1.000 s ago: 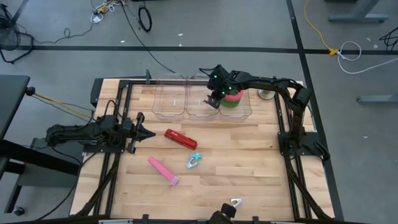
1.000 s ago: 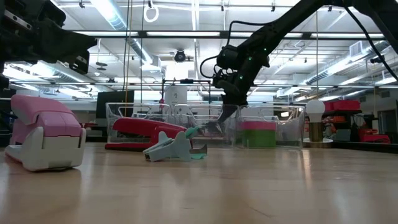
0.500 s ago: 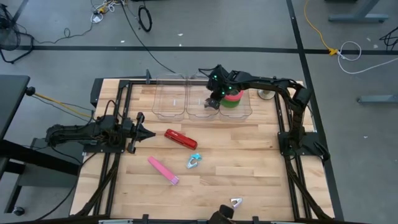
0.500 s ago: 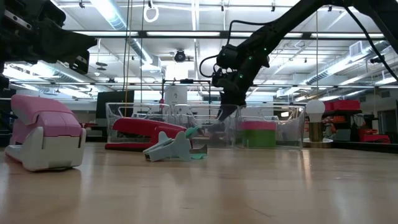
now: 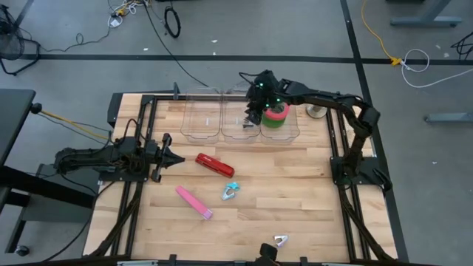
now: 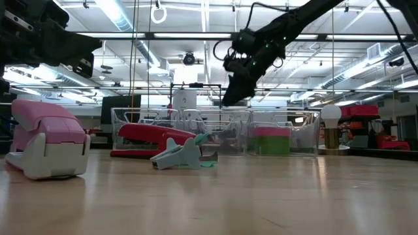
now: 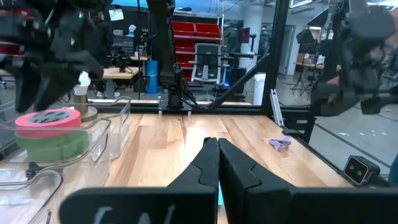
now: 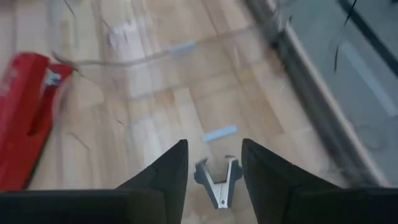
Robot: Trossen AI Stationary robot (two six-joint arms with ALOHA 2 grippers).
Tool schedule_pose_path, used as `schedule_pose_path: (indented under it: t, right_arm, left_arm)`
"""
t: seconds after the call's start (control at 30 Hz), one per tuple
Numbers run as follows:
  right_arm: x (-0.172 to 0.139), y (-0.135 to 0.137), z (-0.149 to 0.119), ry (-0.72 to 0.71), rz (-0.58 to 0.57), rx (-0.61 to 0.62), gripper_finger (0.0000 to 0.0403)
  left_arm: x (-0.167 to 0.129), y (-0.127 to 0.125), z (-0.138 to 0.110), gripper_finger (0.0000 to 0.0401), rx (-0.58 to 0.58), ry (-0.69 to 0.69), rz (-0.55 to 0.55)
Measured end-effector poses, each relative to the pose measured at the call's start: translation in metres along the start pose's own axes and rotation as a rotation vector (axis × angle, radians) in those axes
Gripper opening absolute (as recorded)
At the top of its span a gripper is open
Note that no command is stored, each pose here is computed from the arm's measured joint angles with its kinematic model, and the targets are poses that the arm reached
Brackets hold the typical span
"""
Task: Pick and place Stapler, Stapler remover, tape
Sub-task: Put the purple staple remover into the middle transparent bin
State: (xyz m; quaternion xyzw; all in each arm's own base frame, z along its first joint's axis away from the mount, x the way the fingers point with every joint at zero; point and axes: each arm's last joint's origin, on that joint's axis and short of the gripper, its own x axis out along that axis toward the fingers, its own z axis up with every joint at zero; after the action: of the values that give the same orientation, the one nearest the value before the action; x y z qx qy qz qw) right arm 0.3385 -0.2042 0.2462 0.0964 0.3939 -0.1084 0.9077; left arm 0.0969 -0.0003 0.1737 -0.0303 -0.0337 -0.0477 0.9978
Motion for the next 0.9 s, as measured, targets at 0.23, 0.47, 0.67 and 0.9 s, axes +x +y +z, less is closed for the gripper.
schedule_pose_path:
  t: [0.23,0.47,0.67,0.9]
  right_arm:
    - [-0.036,0.009,0.014,-0.1,-0.012,-0.006,0.0149]
    - [-0.062,0.021,0.021,-0.166,-0.012,-0.027,0.0149]
    - [-0.085,0.031,0.027,-0.228,-0.014,-0.034,0.0149]
    - [-0.119,0.041,0.03,-0.31,-0.016,-0.042,0.0149]
  left_arm:
    - [0.0,0.0,0.0,0.0003,0.0,0.0,0.0]
    - [0.0,0.0,0.0,0.0003,0.0,0.0,0.0]
    - [0.0,0.0,0.0,0.0003,0.0,0.0,0.0]
    - [0.0,0.0,0.0,0.0003,0.0,0.0,0.0]
